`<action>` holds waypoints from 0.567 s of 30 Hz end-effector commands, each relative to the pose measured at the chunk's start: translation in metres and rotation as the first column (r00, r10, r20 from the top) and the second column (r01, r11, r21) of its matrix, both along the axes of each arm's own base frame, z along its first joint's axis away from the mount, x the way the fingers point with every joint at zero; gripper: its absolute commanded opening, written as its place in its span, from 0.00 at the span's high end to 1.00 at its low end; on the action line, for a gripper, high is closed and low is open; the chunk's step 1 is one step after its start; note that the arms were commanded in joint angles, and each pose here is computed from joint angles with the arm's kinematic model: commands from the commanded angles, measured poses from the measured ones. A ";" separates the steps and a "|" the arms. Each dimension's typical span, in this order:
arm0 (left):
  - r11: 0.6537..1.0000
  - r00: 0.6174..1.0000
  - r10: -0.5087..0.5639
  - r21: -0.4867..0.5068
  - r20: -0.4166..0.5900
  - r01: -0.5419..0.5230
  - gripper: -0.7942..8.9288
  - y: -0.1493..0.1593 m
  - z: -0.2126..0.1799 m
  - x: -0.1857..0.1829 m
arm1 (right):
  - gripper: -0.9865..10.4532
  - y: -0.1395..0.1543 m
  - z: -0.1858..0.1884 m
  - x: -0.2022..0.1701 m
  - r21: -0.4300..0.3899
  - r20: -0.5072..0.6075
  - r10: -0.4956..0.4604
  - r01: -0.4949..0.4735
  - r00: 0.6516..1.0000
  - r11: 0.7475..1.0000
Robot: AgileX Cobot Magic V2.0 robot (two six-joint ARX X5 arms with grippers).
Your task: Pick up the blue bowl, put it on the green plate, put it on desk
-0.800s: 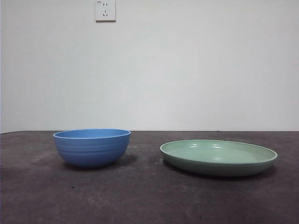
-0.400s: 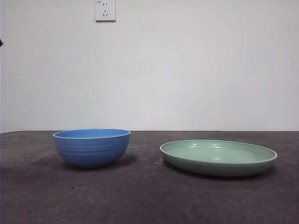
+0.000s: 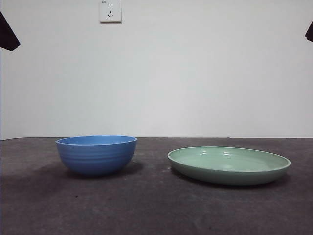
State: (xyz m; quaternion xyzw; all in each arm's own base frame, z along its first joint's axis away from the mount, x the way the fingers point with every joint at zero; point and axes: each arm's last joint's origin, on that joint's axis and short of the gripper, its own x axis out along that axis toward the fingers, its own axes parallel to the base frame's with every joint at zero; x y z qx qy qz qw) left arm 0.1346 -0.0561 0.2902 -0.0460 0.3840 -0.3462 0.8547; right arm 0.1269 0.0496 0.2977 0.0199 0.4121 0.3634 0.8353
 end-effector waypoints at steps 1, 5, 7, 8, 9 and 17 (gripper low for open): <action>1.000 0.999 -0.019 -0.001 0.028 0.019 0.91 -0.001 0.006 0.001 | 0.91 0.001 0.005 0.001 -0.001 0.026 0.016 -0.016 1.000 1.000; 1.000 1.000 -0.015 -0.004 0.025 0.015 0.87 -0.001 0.006 0.001 | 0.90 0.001 0.005 0.001 0.003 0.021 0.011 -0.011 1.000 1.000; 1.000 1.000 -0.015 -0.004 0.025 0.015 0.81 -0.001 0.006 0.001 | 0.87 0.001 0.005 0.001 0.003 0.021 0.011 -0.011 1.000 1.000; 1.000 1.000 -0.015 -0.005 0.026 0.015 0.75 -0.001 0.006 0.001 | 0.81 0.001 0.005 0.001 0.003 0.021 0.011 -0.011 1.000 1.000; 1.000 1.000 -0.015 -0.005 0.027 0.015 0.70 -0.001 0.006 0.001 | 0.77 0.001 0.005 0.001 0.003 0.020 0.010 -0.010 1.000 1.000; 1.000 1.000 -0.015 -0.005 0.027 0.015 0.46 -0.001 0.006 0.001 | 0.59 0.001 0.005 0.001 0.004 0.019 0.008 -0.008 1.000 1.000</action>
